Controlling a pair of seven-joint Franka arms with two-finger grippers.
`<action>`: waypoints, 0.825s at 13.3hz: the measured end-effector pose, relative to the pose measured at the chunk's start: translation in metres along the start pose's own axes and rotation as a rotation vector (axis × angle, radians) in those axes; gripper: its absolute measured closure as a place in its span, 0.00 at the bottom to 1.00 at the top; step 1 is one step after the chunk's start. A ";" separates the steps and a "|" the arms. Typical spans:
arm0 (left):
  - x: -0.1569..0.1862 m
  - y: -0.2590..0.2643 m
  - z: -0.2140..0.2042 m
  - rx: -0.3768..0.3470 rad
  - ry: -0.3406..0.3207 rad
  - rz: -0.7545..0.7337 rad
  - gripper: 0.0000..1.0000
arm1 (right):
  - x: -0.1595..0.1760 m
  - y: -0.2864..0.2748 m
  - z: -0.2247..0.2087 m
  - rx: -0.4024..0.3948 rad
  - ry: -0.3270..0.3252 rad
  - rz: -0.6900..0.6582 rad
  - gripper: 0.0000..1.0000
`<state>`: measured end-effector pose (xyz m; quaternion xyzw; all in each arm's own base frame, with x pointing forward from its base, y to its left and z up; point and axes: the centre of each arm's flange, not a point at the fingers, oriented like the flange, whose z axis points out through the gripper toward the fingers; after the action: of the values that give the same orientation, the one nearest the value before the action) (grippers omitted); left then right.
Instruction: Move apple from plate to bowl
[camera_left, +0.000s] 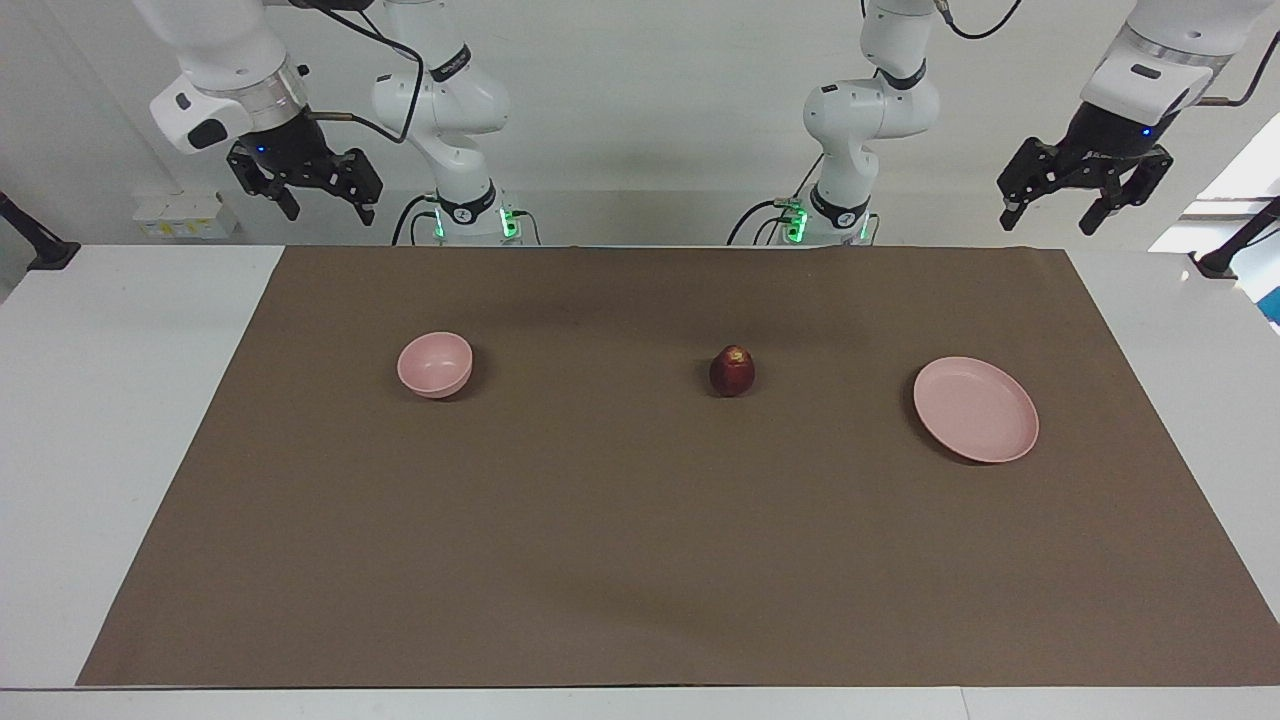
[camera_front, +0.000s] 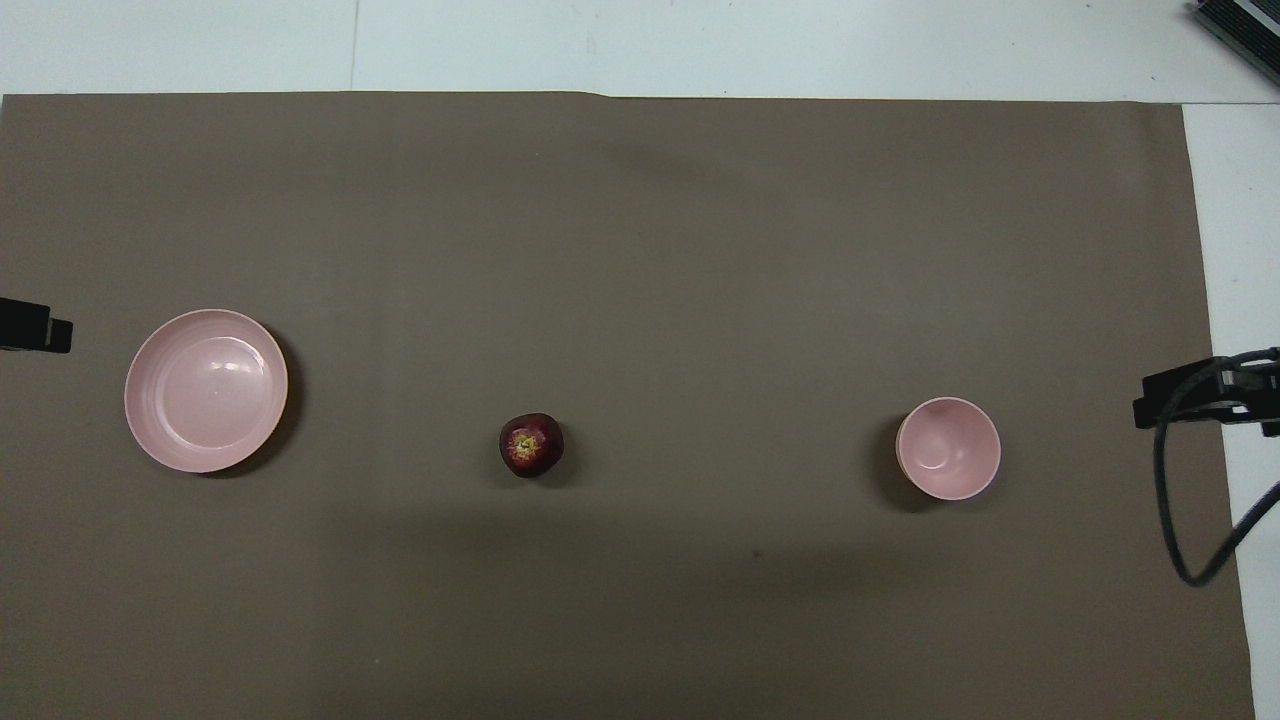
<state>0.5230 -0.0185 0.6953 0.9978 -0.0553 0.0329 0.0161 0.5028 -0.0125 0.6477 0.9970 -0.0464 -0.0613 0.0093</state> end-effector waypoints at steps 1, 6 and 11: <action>0.000 0.000 0.000 0.000 0.000 0.001 0.00 | 0.000 0.000 0.000 0.000 0.000 0.000 0.00; 0.000 0.014 0.001 -0.001 -0.004 0.025 0.00 | 0.000 0.000 0.000 0.000 0.000 0.000 0.00; -0.006 0.029 0.009 -0.002 -0.026 0.052 0.00 | 0.000 0.000 0.000 0.000 0.000 0.000 0.00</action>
<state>0.5140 -0.0467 0.6864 0.9964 -0.0813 0.0204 0.0155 0.5028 -0.0125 0.6477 0.9970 -0.0464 -0.0613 0.0093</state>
